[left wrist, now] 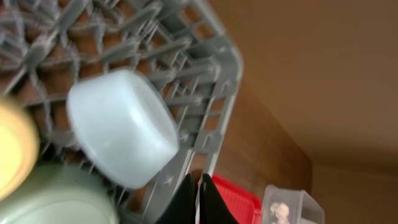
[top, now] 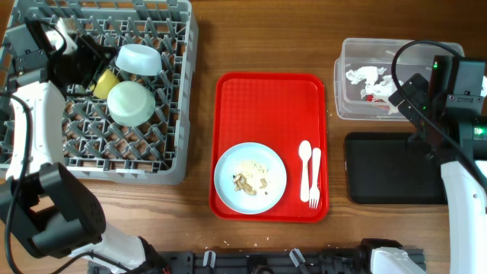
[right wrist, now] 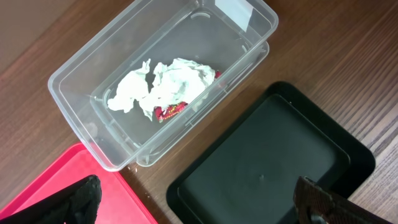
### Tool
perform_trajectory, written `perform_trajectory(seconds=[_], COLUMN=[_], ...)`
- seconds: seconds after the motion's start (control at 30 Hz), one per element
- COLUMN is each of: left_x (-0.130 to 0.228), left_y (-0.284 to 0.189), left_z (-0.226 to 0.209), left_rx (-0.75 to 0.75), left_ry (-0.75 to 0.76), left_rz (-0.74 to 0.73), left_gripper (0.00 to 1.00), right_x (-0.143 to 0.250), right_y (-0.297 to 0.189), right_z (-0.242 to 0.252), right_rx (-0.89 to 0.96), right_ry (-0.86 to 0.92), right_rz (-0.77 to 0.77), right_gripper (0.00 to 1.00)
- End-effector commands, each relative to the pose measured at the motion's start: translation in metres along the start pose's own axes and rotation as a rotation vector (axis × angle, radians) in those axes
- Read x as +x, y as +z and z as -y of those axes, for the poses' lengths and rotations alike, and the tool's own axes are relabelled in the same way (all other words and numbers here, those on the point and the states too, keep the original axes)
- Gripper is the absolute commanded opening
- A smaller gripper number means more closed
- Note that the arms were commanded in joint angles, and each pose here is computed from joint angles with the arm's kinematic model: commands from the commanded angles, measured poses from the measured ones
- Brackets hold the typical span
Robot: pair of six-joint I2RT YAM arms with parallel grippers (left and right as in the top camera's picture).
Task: Sort waste into correct bins and load items into the dishwasher rack
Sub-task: 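Place the small bowl upside down in the rack and release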
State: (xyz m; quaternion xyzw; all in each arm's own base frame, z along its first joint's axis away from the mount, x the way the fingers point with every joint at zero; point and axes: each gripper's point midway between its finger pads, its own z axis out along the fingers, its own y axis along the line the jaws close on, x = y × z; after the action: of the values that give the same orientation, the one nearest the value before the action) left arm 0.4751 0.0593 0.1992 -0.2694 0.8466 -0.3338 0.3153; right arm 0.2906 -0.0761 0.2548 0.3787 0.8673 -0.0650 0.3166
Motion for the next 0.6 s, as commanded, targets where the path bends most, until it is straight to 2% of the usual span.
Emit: perform_trajectory(seconds=[0.0,0.2,0.3,0.57], left_x=[0.003,0.002,0.008,0.001], left_y=[0.015,0.052,0.068,0.078], left_z=[0.033,0.041,0.036,-0.005], left_rx=[-0.001,-0.285,-0.347,-0.45], left_ry=[0.199,0.426,0.52,0.507], left_rz=[0.053,0.224,0.224,0.198], left_gripper=[0.04,0.04,0.04,0.04], right_x=[-0.002,-0.002,-0.002,-0.002], right_y=[0.001,0.001,0.001,0.001], right_z=[0.003,0.003,0.003,0.003], right_rx=[0.018,0.018,0.018,0.018], right_ry=[0.006,0.006,0.006,0.006], right_rz=[0.011,0.011,0.011,0.011], right_gripper=[1.0,1.0,1.0,1.0])
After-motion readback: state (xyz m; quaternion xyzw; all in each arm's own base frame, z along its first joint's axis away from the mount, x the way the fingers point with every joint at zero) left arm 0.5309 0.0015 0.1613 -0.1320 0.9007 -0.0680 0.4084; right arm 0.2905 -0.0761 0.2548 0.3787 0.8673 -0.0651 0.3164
